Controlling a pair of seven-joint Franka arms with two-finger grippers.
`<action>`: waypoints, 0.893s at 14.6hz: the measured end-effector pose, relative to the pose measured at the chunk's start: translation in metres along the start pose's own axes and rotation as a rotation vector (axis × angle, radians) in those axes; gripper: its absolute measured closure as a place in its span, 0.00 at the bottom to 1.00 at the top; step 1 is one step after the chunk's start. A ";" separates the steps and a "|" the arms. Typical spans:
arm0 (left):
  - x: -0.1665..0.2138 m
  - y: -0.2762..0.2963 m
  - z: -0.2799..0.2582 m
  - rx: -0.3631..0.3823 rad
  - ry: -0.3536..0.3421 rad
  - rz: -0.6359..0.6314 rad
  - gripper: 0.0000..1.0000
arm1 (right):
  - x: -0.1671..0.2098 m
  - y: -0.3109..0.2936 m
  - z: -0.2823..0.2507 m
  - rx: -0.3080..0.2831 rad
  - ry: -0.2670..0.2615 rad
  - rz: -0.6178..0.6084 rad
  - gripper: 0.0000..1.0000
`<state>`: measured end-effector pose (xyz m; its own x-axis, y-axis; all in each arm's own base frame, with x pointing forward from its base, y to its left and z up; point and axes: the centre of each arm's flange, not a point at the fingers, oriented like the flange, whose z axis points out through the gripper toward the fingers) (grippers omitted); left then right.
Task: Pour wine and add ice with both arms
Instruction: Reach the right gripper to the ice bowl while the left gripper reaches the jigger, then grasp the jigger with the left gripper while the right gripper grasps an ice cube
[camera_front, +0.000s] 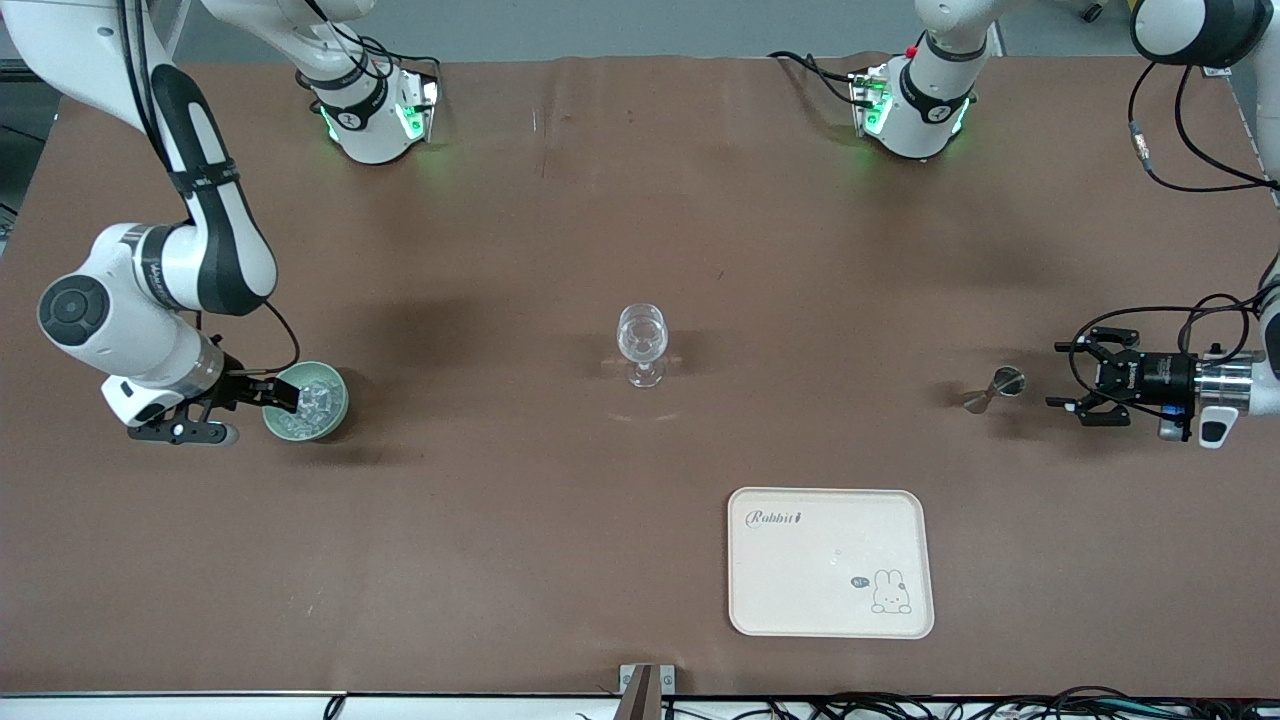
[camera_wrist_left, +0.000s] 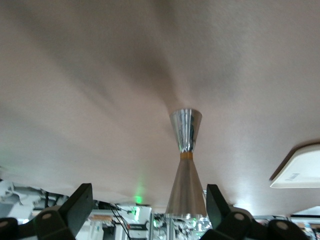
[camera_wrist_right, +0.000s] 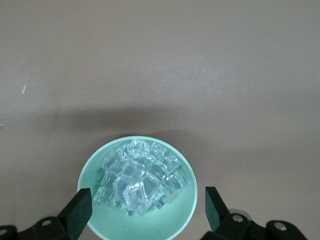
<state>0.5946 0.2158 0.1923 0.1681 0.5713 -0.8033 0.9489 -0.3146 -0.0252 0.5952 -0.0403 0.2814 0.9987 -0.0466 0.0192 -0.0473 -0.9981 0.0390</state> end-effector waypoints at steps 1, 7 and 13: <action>0.007 -0.001 0.005 -0.011 -0.018 -0.009 0.00 | -0.001 0.000 0.008 -0.001 0.007 0.000 0.00; 0.030 0.004 0.032 -0.076 -0.109 -0.028 0.02 | -0.012 -0.010 0.039 0.000 -0.009 -0.018 0.18; 0.039 0.007 0.049 -0.111 -0.158 0.024 0.07 | -0.019 -0.015 0.054 0.002 -0.037 -0.027 0.28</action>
<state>0.5945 0.1989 0.1322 0.1549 0.4356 -0.8867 0.9703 -0.2361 0.0536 0.5777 -0.0262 0.2266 0.9996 -0.0211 -0.0184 -0.0204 -0.9991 0.0369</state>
